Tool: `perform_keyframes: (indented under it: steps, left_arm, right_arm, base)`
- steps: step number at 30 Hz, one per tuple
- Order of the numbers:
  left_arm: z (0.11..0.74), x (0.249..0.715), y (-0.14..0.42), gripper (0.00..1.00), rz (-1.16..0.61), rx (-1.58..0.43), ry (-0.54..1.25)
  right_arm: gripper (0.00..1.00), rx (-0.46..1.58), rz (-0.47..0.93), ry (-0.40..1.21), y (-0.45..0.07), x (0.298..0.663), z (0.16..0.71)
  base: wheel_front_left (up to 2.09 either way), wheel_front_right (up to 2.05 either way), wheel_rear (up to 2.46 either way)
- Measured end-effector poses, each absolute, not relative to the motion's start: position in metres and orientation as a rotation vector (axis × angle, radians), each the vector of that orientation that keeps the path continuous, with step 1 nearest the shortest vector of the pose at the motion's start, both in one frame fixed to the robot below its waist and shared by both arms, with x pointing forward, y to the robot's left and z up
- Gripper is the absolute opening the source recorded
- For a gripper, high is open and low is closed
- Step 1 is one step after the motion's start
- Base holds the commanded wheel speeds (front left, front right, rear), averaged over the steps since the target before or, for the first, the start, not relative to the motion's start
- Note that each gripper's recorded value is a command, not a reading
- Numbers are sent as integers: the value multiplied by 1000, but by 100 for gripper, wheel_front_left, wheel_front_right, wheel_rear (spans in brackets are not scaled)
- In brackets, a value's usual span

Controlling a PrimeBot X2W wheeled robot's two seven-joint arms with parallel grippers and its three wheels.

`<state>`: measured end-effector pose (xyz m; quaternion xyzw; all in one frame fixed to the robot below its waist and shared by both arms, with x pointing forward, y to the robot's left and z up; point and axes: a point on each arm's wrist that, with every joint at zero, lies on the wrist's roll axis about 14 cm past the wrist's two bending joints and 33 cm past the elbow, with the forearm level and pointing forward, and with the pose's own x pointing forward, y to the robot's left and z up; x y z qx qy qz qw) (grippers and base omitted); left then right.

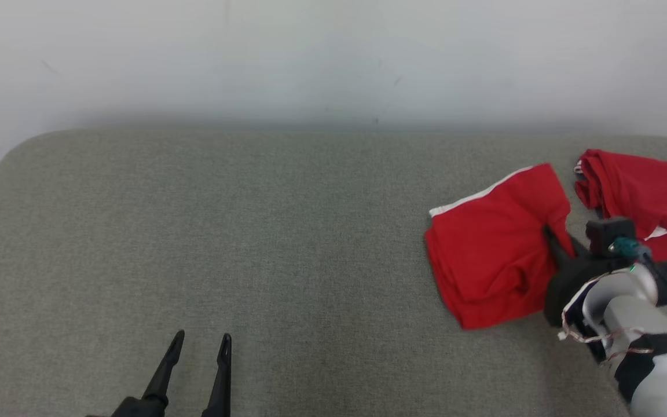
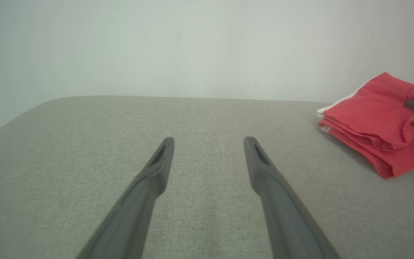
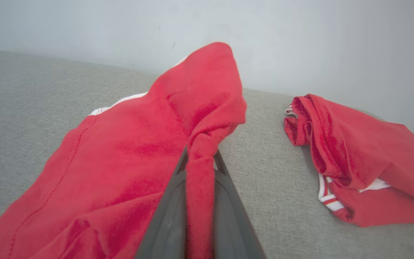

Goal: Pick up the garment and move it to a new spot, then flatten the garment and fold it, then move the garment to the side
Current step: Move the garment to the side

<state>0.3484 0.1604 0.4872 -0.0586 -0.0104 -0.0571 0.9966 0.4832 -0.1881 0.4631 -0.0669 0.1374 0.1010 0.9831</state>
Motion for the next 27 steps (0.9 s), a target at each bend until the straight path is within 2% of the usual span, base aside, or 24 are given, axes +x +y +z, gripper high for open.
perform_keyframes:
  steps: [7, 22, 27]
  left_arm:
    - [492, 382, 146, 100, -165, -113, -36]
    - [479, 432, 129, 100, -267, -58, -33]
    - [474, 447, 124, 100, -299, -45, -39]
  right_arm:
    - [0, -344, 168, 300, -243, 514, 483]
    - [0, -585, 38, 390, -339, 565, 505]
    - [0, -640, 18, 404, -357, 582, 506]
  base:
    - [0, 0, 0]
    - [0, 0, 0]
    - [0, 0, 0]
